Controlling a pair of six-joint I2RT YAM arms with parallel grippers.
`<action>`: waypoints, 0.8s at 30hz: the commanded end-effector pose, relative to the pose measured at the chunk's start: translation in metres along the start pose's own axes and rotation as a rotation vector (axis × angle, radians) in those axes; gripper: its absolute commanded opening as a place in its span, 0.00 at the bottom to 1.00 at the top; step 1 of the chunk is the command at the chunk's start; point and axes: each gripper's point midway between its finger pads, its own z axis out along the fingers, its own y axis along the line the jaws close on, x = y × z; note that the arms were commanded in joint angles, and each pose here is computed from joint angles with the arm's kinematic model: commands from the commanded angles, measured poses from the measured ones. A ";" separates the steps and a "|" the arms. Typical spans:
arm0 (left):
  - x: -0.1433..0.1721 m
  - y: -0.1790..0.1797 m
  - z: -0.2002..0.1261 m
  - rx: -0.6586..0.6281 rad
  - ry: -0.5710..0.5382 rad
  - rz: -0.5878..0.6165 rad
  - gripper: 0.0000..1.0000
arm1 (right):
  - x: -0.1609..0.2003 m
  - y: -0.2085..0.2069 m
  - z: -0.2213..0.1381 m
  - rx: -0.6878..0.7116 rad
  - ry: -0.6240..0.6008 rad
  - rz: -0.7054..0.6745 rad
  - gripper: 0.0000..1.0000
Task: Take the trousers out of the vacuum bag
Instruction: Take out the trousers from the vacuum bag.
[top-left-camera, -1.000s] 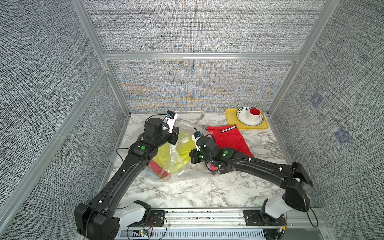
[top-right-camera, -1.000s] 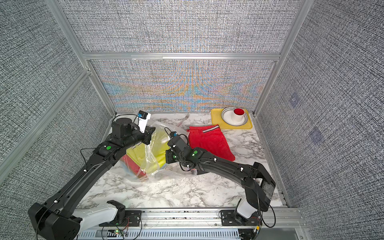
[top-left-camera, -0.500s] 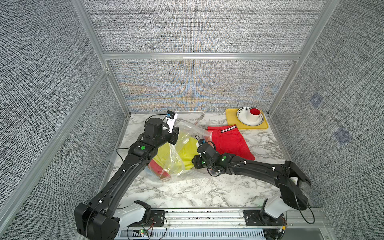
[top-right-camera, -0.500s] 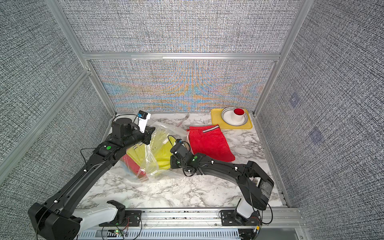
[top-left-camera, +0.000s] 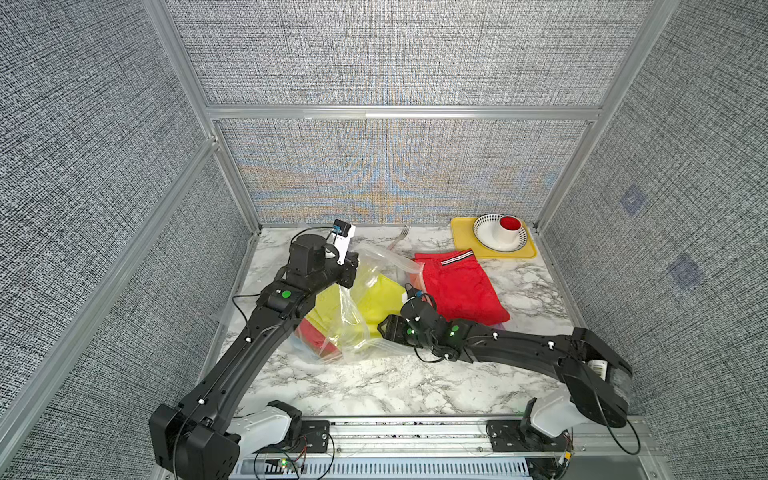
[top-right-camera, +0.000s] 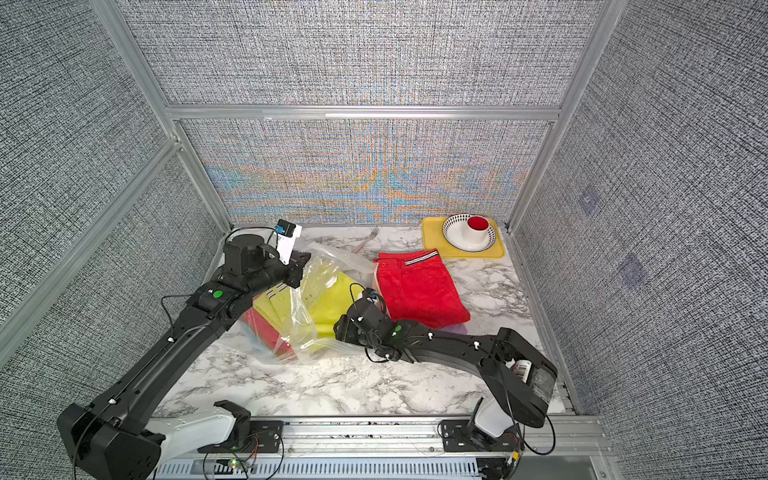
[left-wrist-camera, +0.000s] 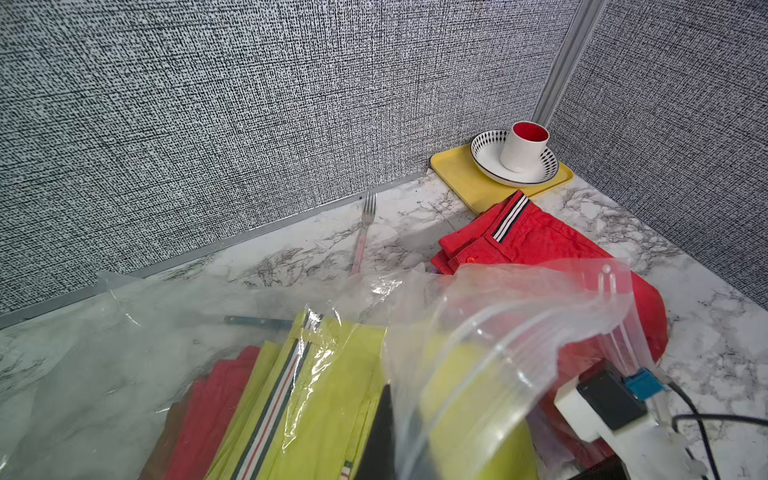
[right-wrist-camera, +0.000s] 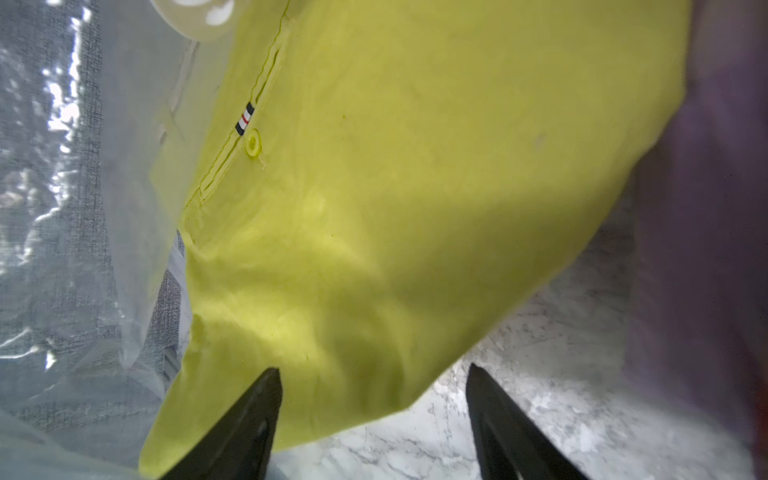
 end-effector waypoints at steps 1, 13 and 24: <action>-0.015 0.001 -0.003 -0.008 -0.056 0.020 0.00 | -0.005 0.014 0.000 -0.062 -0.023 0.091 0.75; -0.016 0.000 -0.012 -0.012 -0.074 0.023 0.00 | 0.001 0.021 0.032 -0.054 0.020 0.133 0.80; -0.015 0.001 -0.013 -0.016 -0.077 0.023 0.00 | 0.013 0.019 0.042 -0.047 0.052 0.160 0.81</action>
